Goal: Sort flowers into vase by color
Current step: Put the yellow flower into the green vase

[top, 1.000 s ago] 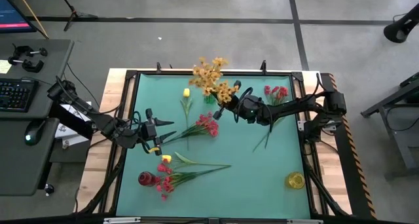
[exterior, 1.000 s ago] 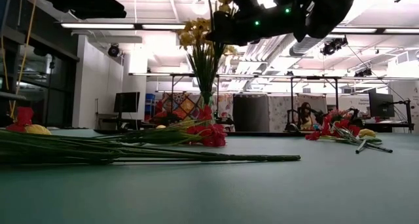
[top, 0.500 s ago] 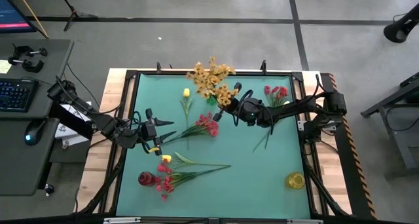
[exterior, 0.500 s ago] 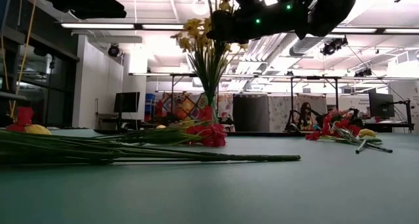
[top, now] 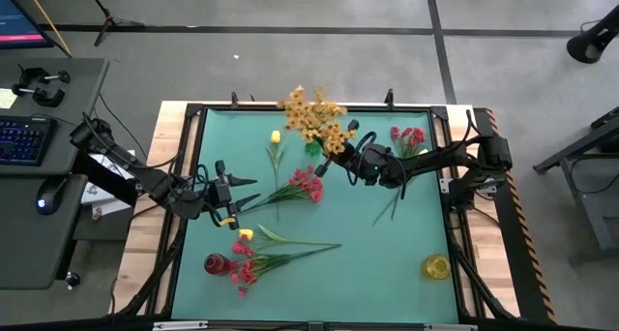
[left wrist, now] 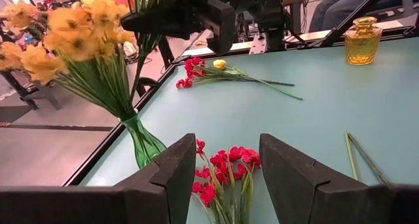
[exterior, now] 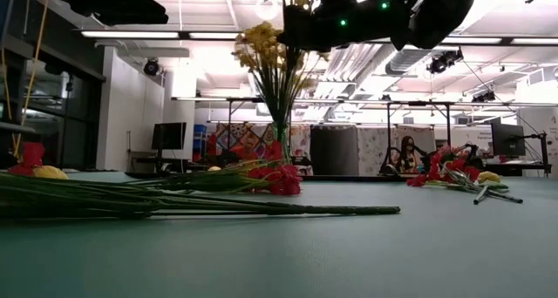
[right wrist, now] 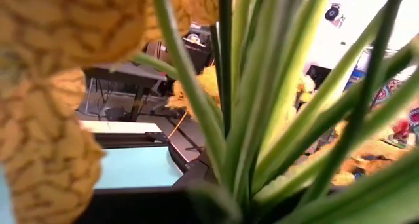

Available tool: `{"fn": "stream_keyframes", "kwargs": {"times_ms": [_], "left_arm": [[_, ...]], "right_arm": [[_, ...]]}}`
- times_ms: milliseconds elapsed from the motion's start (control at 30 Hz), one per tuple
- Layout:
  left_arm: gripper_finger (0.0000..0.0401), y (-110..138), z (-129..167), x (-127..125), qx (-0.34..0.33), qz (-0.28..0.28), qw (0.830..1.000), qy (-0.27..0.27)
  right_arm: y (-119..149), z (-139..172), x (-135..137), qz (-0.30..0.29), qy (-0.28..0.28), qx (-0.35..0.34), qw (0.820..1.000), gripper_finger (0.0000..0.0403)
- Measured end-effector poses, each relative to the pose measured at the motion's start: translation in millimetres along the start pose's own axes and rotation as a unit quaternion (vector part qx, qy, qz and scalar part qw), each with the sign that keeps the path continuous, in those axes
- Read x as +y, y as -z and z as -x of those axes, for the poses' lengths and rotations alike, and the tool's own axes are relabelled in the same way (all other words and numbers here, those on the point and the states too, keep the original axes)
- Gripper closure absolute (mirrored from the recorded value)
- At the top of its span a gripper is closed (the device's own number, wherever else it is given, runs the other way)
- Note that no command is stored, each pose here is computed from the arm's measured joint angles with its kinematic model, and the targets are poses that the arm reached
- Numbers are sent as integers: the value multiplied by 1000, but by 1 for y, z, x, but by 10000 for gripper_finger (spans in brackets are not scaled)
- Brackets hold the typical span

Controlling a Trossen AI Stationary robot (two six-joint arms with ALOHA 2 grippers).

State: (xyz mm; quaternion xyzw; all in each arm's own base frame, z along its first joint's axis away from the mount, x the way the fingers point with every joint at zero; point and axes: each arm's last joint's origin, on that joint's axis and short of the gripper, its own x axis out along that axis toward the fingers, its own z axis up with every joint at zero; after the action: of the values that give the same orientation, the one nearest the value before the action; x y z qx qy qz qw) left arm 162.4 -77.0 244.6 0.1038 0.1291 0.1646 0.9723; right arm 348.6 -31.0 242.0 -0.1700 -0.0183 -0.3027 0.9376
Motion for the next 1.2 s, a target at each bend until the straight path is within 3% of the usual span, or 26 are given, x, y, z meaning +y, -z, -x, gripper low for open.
{"fn": "stream_keyframes", "kwargs": {"times_ms": [267,667,933,1200], "left_arm": [[244,0,0,0,0,-1,1000,0],[244,0,0,0,0,0,1000,0],[244,1,0,0,3,-4,1000,0],[244,1,0,0,5,-6,1000,0]], "right_arm": [[-2,1,0,9,22,4,1000,403],[-7,7,10,24,-4,-2,1000,403],[3,13,19,70,-50,56,995,403],[-11,19,-5,62,-50,95,992,403]]}}
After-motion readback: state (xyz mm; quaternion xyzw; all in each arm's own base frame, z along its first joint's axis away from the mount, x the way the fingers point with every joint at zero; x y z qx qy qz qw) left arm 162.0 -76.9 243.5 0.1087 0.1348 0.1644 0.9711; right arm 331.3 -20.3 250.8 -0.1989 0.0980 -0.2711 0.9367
